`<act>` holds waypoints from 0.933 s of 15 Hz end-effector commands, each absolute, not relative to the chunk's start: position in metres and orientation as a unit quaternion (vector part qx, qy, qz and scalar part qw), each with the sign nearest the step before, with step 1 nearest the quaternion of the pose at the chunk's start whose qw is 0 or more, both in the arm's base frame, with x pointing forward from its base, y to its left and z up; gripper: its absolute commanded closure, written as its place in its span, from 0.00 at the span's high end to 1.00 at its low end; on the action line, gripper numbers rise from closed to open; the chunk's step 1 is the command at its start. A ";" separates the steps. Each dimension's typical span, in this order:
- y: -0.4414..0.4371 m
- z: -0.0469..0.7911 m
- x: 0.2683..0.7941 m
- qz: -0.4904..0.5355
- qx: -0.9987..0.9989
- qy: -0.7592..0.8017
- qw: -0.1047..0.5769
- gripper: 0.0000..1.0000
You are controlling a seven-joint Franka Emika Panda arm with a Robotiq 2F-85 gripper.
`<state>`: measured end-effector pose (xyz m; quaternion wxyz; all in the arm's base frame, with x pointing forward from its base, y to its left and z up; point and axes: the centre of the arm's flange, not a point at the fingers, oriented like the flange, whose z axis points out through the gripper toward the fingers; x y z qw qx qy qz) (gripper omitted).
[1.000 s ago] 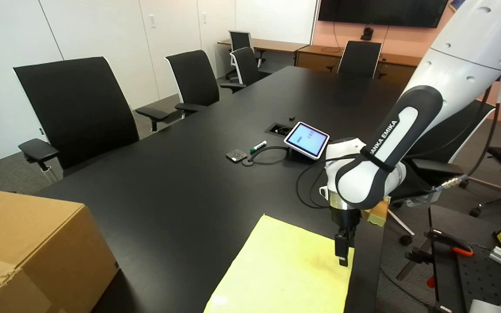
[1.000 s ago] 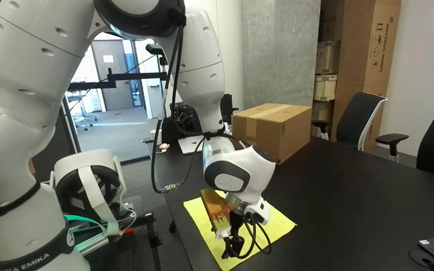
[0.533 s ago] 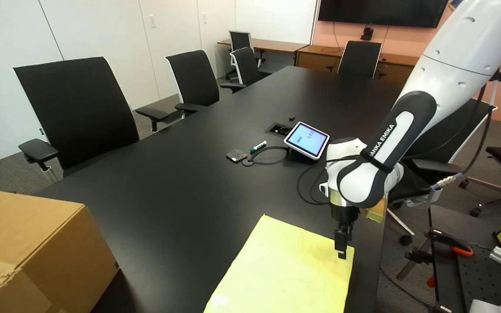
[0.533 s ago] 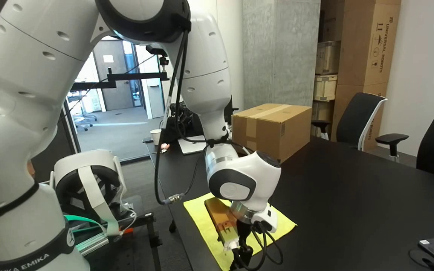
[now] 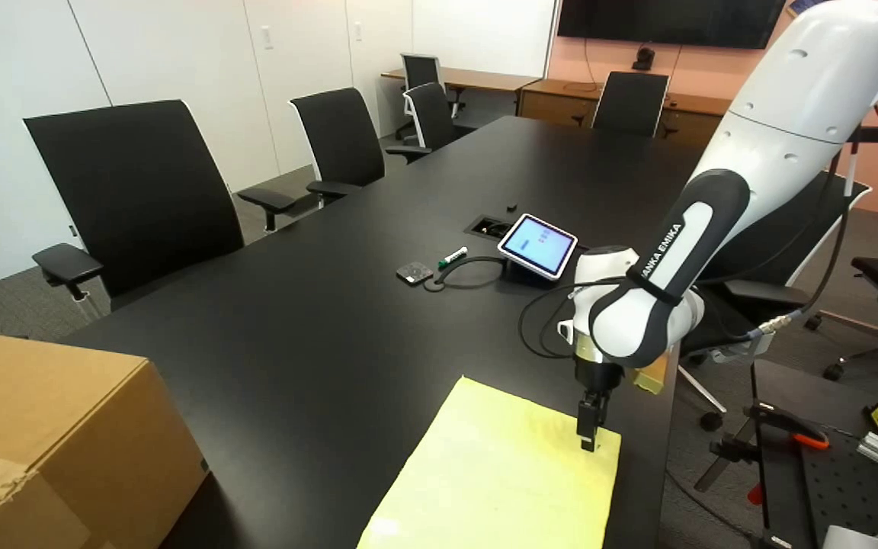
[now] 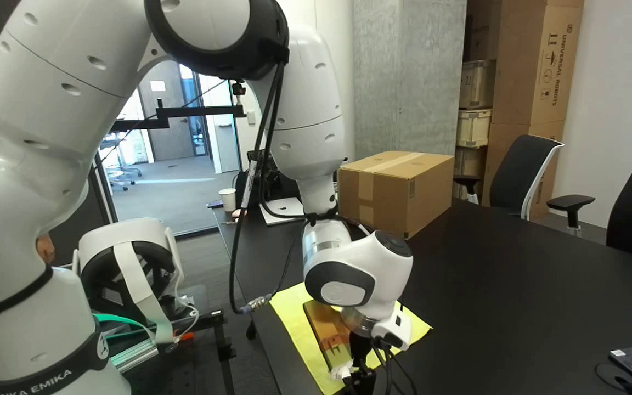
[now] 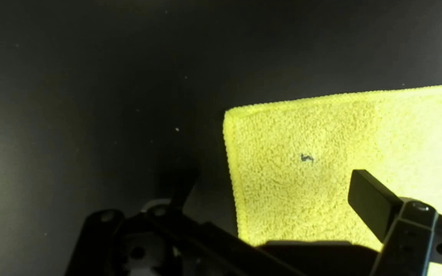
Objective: Fold the towel on the table
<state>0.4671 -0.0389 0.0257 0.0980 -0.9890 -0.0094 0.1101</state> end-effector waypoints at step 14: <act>-0.010 0.021 0.470 0.118 -0.985 -0.050 0.114 1.00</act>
